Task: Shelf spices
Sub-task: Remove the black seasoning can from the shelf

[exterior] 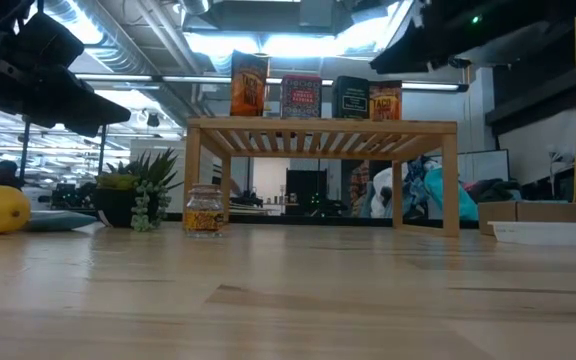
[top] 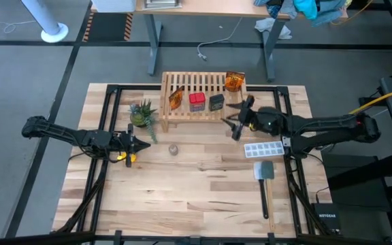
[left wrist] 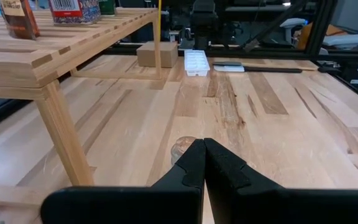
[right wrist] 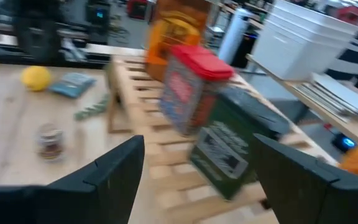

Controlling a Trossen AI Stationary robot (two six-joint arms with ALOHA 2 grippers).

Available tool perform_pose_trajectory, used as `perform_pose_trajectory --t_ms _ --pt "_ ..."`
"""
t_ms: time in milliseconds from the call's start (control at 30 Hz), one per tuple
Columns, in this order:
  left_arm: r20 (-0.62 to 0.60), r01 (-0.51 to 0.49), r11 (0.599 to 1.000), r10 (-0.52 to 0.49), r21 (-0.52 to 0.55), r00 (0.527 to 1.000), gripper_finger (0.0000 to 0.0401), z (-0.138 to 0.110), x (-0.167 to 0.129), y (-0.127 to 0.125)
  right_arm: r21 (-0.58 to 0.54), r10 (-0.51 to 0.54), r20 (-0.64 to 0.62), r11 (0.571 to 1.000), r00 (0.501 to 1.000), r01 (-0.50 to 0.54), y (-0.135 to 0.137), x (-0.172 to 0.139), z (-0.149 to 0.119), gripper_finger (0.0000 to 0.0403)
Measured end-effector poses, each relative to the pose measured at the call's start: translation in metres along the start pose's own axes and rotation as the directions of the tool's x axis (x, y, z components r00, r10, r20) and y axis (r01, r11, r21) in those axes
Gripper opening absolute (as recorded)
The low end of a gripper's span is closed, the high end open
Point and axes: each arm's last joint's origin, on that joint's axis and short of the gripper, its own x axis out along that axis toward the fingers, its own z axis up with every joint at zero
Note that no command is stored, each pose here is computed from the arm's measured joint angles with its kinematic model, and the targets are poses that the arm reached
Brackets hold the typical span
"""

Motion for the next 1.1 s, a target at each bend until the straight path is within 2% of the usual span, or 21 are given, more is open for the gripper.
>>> perform_pose_trajectory --t_ms 100,367,533,600,733,1100 --pt "0.0 0.0 1.0 0.0 -0.007 1.0 0.0 0.0 0.0 0.0 0.009 -0.039 -0.014 0.999 0.999 0.039 -0.011 0.003 -0.003 0.0296" --pt "0.0 0.0 1.0 0.0 -0.024 1.0 0.0 0.0 0.0 0.0 0.042 0.026 -0.019 0.999 0.999 -0.025 -0.04 0.011 -0.011 0.0296" --pt "0.0 0.0 0.999 0.0 -0.047 1.0 0.0 0.0 0.0 0.0 0.055 0.011 -0.018 0.998 1.0 -0.01 -0.055 0.013 -0.014 0.0296" --pt "0.0 0.0 0.999 0.0 -0.048 1.0 0.0 0.0 0.0 0.0 0.062 0.041 0.002 0.997 0.999 -0.041 -0.06 0.013 -0.014 0.0296" --pt "0.0 0.0 0.999 0.0 -0.039 1.0 0.0 0.0 0.0 0.0 0.068 0.113 0.036 0.991 0.993 -0.115 -0.065 0.019 -0.016 0.0296" --pt "0.0 0.0 0.999 0.0 -0.05 1.0 0.0 0.0 0.0 0.0 0.05 0.137 0.007 0.989 0.991 -0.137 -0.064 0.057 -0.038 0.0296"
